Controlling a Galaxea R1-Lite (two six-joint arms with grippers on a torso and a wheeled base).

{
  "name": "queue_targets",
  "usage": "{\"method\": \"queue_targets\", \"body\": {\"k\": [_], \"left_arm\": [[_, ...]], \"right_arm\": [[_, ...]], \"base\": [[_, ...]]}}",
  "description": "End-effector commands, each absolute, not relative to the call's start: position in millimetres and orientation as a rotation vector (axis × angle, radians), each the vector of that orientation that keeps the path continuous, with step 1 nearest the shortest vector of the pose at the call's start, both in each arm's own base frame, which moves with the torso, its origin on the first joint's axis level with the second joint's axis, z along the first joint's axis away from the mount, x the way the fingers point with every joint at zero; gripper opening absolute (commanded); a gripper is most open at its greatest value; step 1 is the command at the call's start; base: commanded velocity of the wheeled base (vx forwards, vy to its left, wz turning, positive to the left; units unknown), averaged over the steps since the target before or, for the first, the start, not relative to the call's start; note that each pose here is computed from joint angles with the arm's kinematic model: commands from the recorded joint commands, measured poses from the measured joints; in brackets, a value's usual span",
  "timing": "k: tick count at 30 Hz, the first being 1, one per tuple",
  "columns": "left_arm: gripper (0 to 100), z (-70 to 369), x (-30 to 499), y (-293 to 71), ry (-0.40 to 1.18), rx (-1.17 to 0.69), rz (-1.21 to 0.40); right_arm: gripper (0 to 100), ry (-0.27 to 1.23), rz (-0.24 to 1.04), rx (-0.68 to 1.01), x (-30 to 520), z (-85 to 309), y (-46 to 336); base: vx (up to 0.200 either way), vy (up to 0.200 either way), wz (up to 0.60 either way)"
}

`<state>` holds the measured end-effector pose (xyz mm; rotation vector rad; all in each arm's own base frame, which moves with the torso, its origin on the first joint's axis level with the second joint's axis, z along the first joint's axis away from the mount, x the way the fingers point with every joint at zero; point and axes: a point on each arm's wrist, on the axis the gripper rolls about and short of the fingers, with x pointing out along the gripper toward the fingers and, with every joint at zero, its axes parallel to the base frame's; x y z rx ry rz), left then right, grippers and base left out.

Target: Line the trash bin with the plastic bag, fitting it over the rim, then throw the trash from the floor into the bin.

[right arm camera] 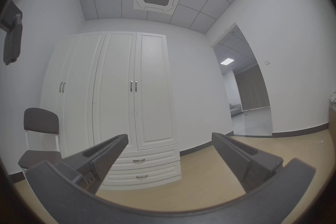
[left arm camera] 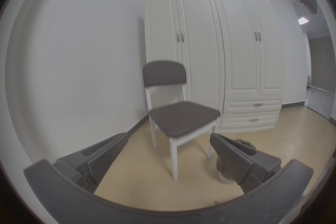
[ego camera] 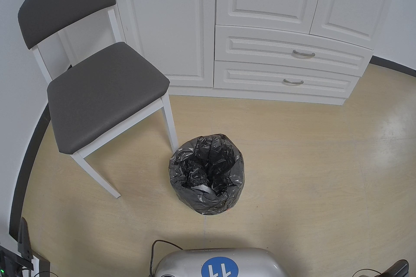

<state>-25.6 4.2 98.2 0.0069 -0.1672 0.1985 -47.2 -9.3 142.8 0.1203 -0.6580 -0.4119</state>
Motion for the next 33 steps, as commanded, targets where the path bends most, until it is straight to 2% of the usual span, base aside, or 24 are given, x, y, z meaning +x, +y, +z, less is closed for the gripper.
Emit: {"method": "queue_targets", "body": {"k": [1, 7, 10, 12, 18, 20, 24, 30, 33], "left_arm": [[100, 81.9, -23.3, 3.3, -0.066, -0.044, 0.155], [100, 81.7, -23.3, 3.3, -0.065, -0.049, 0.153], [100, 81.6, -23.1, 2.3, -0.063, -0.052, 0.112], [100, 81.3, -23.0, 0.3, -0.058, -0.075, 0.022], [100, 80.8, -23.0, 0.8, -0.054, -0.093, 0.047], [100, 80.7, -23.1, 2.3, -0.051, -0.015, 0.11], [100, 80.5, -23.1, 2.4, -0.05, -0.021, 0.115], [100, 80.3, -23.0, 1.7, -0.049, -0.031, 0.084], [100, 76.0, -22.8, -0.1, -0.005, -0.021, 0.003]], "right_arm": [[100, -0.641, -0.42, 0.114, -45.8, 136.9, -9.4], [100, -0.601, -0.421, 0.112, -43.2, 133.4, -9.4], [100, -0.558, -0.413, 0.101, -40.7, 129.8, -9.2], [100, -0.502, -0.408, 0.095, -37.6, 124.8, -9.1], [100, -0.419, -0.398, 0.096, -33.5, 116.8, -9.0], [100, -0.357, -0.388, 0.091, -30.9, 110.7, -8.8], [100, -0.277, -0.355, 0.07, -28.1, 103.0, -8.0], [100, -0.182, -0.303, 0.043, -25.5, 93.7, -6.8], [100, -0.107, -0.286, 0.031, -24.3, 86.2, -6.4]], "base": [[0.0, 0.0, 0.0], [0.0, 0.0, 0.0], [0.0, 0.0, 0.0], [0.0, 0.0, 0.0], [0.0, 0.0, 0.0], [0.0, 0.0, 0.0], [0.0, 0.0, 0.0], [0.0, 0.0, 0.0], [0.0, 0.0, 0.0]]}}
